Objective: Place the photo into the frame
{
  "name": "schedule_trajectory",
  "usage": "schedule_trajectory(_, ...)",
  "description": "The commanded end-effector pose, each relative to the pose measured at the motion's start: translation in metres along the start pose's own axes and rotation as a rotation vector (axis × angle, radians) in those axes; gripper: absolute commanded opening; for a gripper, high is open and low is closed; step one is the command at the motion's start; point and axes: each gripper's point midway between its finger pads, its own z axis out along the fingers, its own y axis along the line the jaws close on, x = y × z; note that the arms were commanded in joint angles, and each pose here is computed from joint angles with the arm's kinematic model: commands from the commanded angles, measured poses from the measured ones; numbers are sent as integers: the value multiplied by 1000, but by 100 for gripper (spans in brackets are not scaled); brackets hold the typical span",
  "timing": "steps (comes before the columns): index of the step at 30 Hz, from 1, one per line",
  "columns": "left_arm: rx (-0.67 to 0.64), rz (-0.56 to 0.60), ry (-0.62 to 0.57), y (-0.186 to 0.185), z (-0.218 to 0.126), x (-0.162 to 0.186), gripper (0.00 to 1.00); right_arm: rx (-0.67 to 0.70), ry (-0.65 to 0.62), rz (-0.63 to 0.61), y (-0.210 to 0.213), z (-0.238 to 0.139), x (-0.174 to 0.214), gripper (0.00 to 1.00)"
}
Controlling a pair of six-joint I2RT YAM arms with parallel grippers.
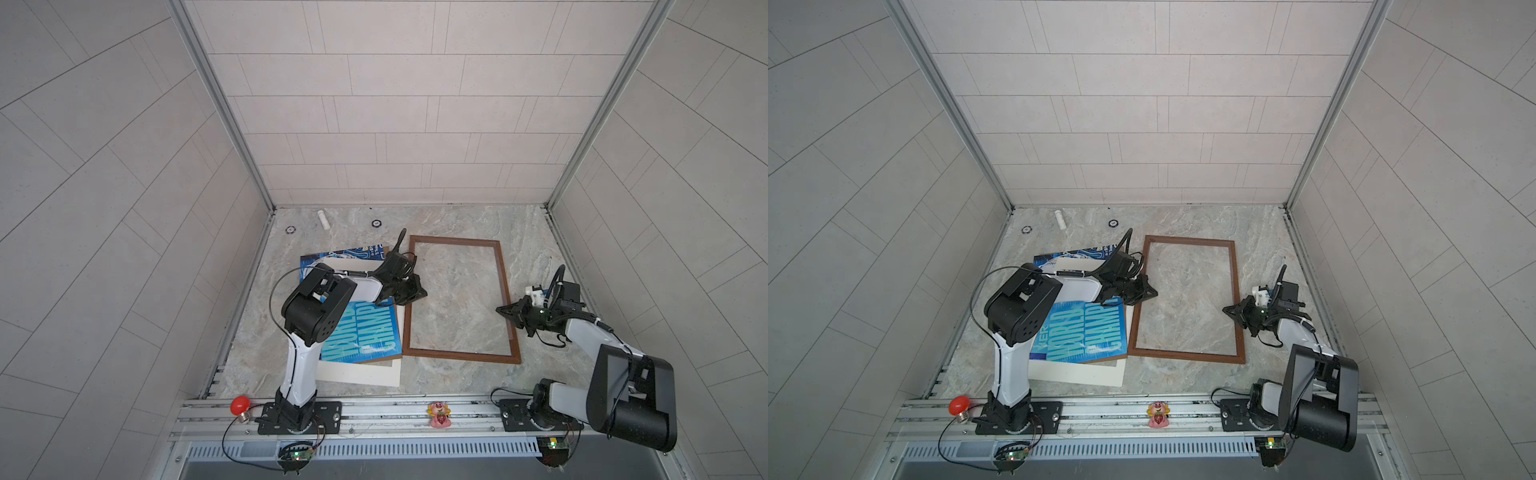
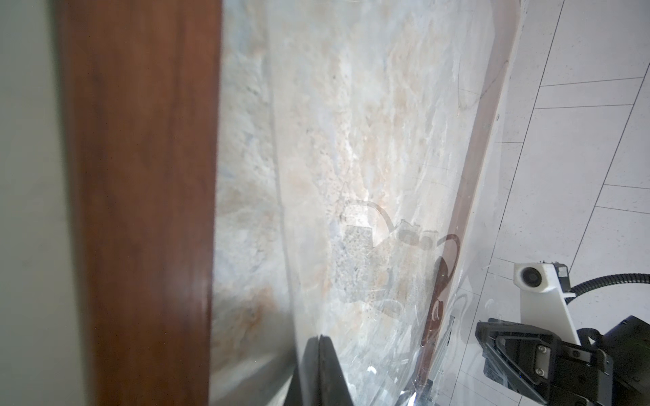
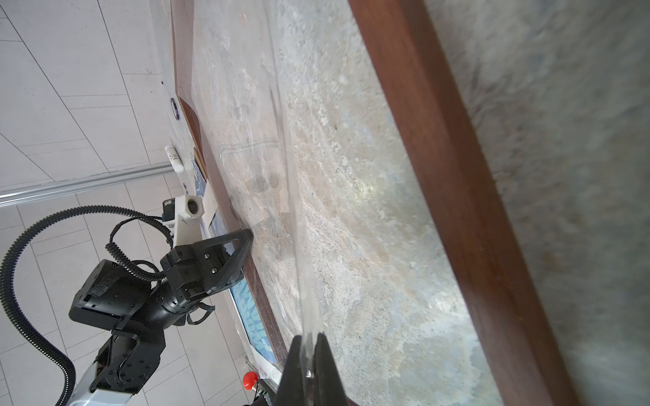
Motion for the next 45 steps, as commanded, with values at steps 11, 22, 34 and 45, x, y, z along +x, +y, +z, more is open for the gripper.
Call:
schedule_trajectory(11, -23, -16, 31, 9, 0, 17, 0, 24, -1, -51, 0, -5, 3, 0)
schedule_trajectory(22, -19, -19, 22, 10, 2, 17, 0, 32, 4, -52, -4, -2, 0, 0)
schedule_trajectory(34, 8, -31, 40, -1, -6, 18, 0, -33, -8, 3, 4, -4, -3, 0)
schedule_trajectory(45, 30, -46, 61, -6, -11, 10, 0, -113, -38, 74, 5, -2, -14, 0)
